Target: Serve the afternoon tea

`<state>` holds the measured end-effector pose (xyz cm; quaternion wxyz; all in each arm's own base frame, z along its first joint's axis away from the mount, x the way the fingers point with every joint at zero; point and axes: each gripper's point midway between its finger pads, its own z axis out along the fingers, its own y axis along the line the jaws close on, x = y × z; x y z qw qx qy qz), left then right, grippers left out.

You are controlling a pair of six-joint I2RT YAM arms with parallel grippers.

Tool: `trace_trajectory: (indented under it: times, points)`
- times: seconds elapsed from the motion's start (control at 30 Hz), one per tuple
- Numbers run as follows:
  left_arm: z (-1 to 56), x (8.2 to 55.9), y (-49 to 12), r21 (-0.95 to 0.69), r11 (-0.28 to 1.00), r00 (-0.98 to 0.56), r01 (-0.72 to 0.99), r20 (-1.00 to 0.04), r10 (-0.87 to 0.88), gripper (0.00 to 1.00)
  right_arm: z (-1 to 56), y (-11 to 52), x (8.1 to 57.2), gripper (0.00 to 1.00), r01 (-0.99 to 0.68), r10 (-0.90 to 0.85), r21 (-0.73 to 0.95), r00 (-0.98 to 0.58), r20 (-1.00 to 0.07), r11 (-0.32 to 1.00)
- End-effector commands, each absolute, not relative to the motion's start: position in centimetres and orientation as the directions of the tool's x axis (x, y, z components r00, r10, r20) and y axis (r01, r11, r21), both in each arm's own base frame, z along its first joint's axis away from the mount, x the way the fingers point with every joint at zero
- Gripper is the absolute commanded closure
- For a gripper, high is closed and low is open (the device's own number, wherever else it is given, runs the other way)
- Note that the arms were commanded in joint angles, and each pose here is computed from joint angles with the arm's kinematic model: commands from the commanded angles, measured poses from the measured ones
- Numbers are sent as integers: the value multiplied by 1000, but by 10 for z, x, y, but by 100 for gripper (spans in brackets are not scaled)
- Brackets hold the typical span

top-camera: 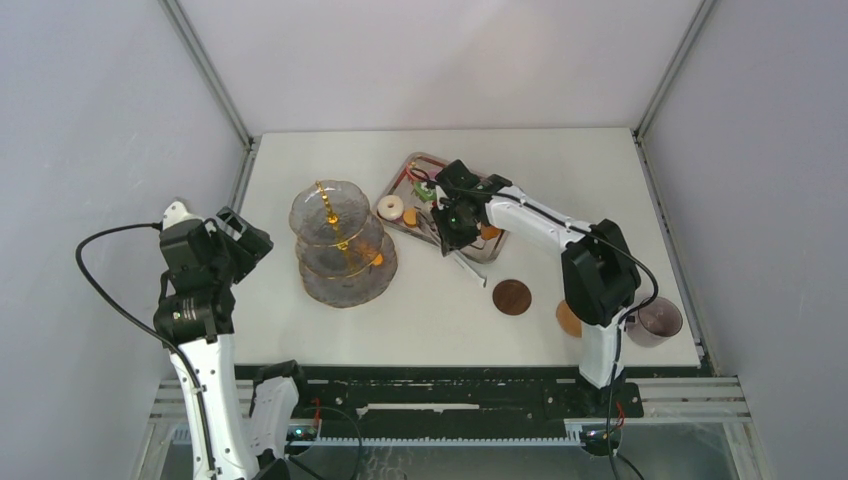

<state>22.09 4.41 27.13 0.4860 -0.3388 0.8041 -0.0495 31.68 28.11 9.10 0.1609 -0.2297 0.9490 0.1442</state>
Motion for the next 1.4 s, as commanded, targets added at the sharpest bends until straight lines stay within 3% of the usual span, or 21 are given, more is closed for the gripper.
trace_trajectory:
  times: [0.0,0.5,1.37]
  points:
    - [276,225,48,-397,778,-278,-487,-774,-569,14,107,290,333,69,-490,-370,221,-826,-425,843]
    - [286,224,47,-412,786,-243,-461,-793,-558,14,90,293,344,51,-495,-400,148,-816,-417,856]
    - [285,220,47,-408,783,-244,-470,-792,-560,14,87,317,370,46,-508,-420,98,-792,-444,856]
